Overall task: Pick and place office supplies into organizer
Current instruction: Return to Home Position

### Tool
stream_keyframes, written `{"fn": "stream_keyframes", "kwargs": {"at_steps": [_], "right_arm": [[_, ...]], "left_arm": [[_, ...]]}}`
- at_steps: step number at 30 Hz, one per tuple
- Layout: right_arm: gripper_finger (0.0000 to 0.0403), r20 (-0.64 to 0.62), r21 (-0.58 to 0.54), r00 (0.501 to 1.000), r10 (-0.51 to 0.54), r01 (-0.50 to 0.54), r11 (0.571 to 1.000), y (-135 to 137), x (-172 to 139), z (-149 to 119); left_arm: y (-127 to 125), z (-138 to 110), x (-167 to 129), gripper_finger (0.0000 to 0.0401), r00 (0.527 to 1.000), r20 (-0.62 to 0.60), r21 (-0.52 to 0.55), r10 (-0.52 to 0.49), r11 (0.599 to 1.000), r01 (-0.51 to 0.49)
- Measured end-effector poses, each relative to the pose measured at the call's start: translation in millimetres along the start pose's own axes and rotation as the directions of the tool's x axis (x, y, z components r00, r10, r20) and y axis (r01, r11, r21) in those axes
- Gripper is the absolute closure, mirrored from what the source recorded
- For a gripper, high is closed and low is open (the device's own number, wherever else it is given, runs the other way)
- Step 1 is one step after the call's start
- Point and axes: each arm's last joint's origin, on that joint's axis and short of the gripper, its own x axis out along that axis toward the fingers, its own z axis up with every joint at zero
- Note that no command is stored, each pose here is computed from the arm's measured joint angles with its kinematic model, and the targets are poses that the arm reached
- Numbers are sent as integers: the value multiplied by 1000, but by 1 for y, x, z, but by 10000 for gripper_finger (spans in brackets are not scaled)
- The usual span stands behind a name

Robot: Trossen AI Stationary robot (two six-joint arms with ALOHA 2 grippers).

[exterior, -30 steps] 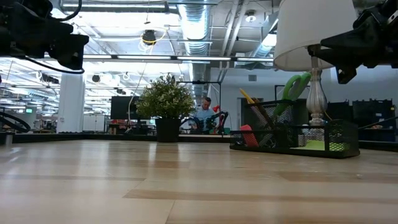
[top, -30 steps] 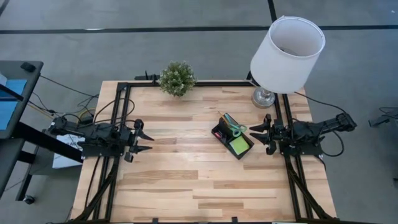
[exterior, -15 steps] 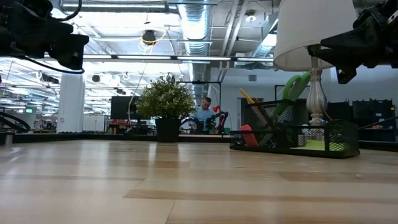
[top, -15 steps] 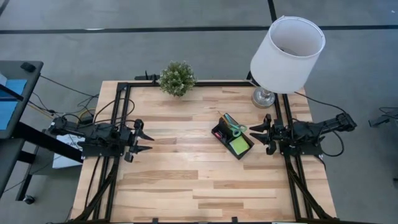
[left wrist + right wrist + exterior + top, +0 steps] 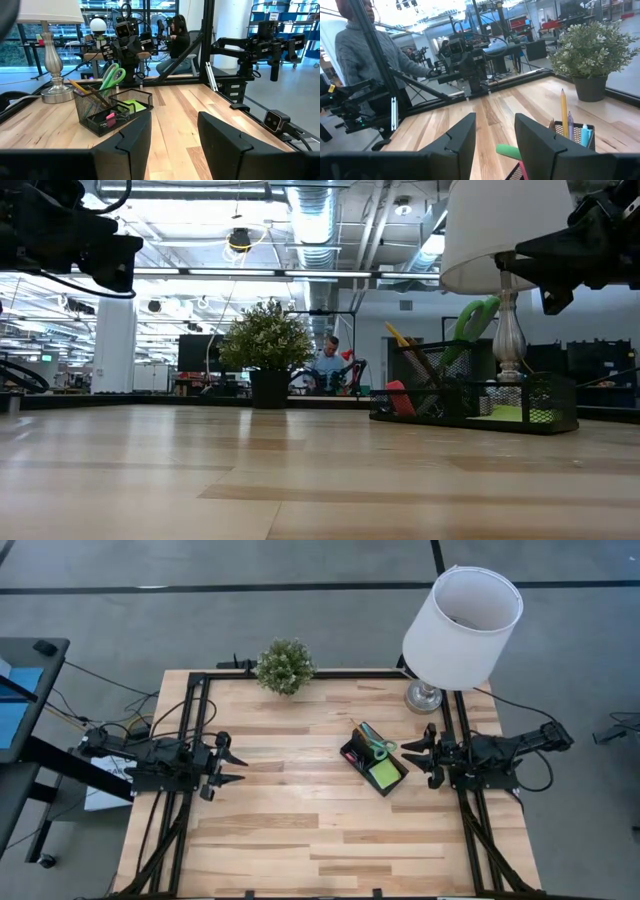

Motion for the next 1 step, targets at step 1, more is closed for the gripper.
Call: {"fn": "stream_keyframes", "kwargs": {"at_steps": [1], "right_arm": [[274,-1,0,1000,0,0,1000,0,0,0]], "left_arm": [[0,0,0,247,1000,0,0,0,1000,0]]}}
